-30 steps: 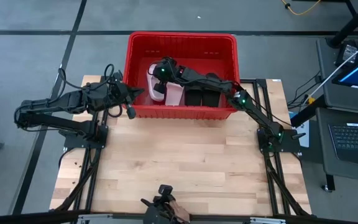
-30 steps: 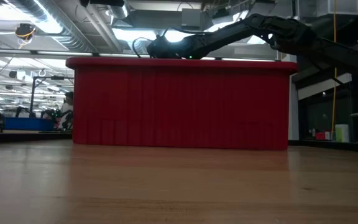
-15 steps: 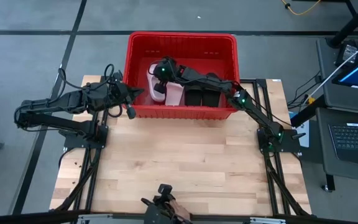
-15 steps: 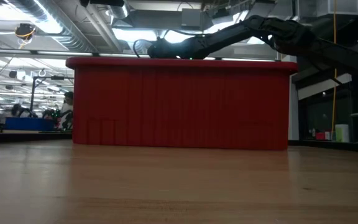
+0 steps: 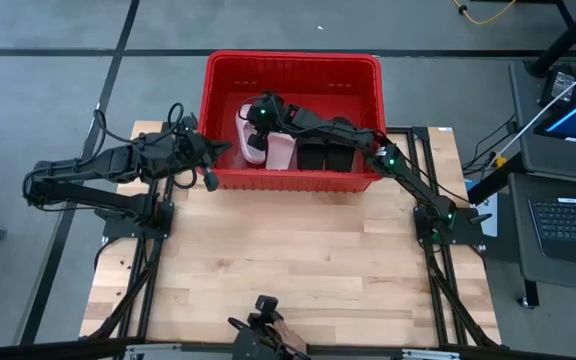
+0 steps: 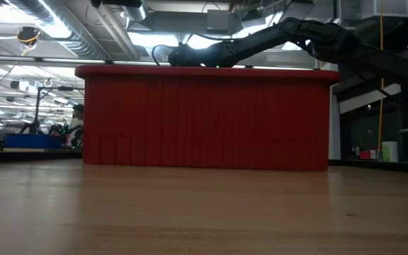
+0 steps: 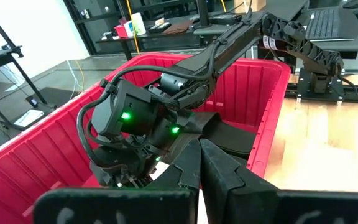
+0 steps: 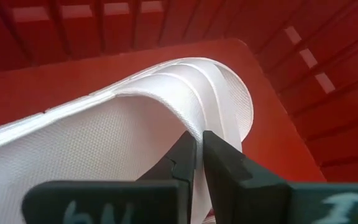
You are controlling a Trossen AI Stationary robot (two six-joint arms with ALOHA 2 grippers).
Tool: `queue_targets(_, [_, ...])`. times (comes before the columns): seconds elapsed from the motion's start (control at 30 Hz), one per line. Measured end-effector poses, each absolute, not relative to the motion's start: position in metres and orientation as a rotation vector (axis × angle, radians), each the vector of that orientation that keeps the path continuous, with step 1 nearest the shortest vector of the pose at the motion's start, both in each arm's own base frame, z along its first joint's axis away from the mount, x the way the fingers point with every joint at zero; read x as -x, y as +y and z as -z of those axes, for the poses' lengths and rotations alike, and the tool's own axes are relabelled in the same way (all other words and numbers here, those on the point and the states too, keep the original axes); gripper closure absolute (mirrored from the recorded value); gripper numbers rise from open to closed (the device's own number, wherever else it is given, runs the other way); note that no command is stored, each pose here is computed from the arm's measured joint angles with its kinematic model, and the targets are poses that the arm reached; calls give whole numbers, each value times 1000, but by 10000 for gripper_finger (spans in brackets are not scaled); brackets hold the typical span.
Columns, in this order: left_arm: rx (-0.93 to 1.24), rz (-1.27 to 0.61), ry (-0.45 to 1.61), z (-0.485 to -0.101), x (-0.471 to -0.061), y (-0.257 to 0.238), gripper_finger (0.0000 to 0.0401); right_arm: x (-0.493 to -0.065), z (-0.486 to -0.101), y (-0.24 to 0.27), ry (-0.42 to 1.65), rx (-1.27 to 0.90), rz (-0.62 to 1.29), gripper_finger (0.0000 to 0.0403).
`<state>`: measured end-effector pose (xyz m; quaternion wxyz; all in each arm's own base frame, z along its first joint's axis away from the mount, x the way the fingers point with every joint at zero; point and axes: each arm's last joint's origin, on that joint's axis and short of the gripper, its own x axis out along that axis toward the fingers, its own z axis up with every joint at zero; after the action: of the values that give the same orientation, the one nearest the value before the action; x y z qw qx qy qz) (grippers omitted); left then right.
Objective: Pick and place slides into bin
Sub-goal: Put the pink slide into the red bin
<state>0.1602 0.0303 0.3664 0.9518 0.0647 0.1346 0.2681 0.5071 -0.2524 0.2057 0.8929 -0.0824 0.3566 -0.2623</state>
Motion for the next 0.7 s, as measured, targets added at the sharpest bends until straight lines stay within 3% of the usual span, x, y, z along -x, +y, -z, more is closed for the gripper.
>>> queue_targets(0.7, [-127, -510, 272, -366, -161, 29, 399, -506, -203, -251, 740, 124, 430, 365])
